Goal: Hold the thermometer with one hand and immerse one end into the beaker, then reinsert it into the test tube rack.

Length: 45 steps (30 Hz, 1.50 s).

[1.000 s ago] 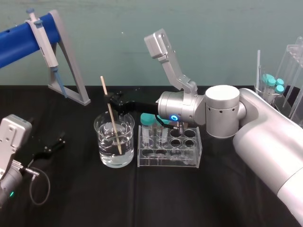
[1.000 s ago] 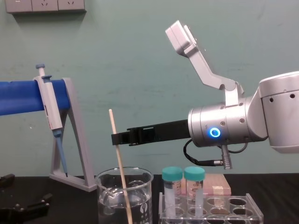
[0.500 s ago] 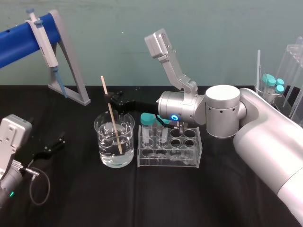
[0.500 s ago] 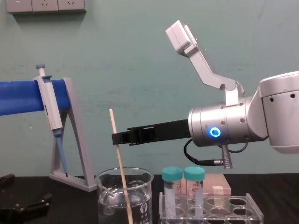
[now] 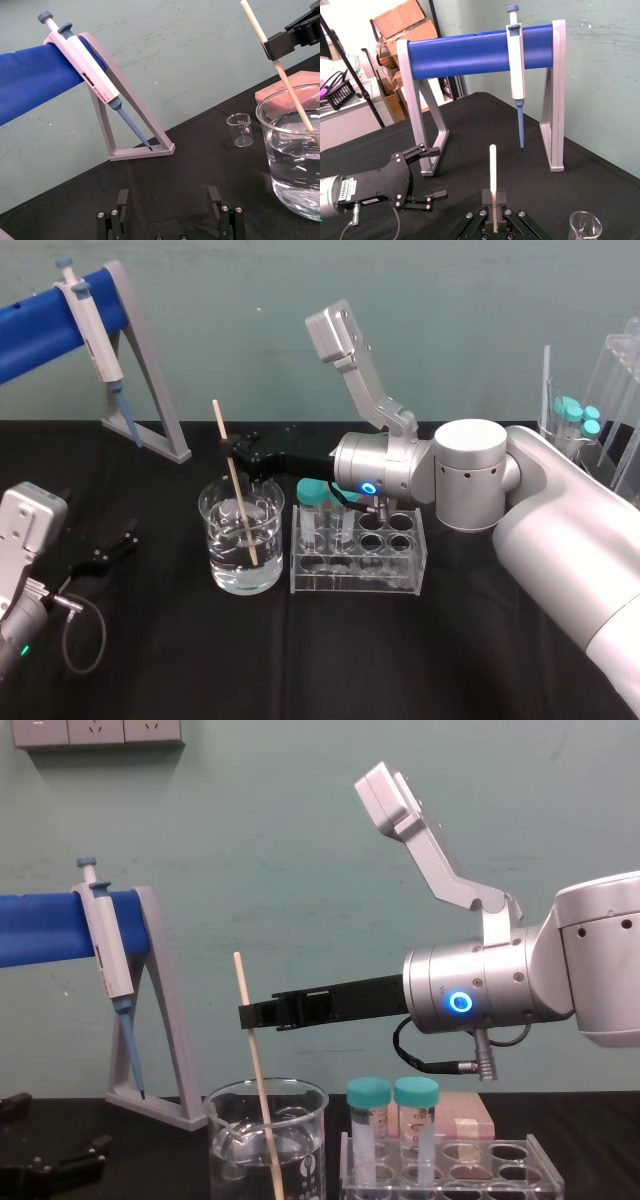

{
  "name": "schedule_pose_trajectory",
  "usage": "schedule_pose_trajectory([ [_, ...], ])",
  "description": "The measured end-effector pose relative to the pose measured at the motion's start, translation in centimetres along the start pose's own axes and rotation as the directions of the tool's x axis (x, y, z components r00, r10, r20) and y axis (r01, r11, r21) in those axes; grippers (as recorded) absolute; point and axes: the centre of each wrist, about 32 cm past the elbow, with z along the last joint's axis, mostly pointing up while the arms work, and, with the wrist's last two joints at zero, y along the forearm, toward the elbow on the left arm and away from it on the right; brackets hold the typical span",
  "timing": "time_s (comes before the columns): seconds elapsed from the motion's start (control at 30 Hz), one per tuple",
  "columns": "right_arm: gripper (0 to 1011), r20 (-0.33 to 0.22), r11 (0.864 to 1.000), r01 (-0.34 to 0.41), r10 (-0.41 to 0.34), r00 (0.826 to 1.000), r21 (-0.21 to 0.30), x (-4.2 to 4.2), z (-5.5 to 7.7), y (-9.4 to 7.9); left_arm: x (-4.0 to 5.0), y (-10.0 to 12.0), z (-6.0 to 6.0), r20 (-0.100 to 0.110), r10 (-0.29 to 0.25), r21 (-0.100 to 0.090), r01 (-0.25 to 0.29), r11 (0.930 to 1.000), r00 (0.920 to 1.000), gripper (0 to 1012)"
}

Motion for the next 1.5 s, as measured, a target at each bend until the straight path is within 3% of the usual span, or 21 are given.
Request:
schedule_pose_trajectory([
  [1.5,41,0.0,1.0,-0.001,0.001,1.0,0.0,0.0,0.0,0.0,0.0,0.0,0.0,0.0,0.0,0.0,0.0,1.0,1.0,1004],
])
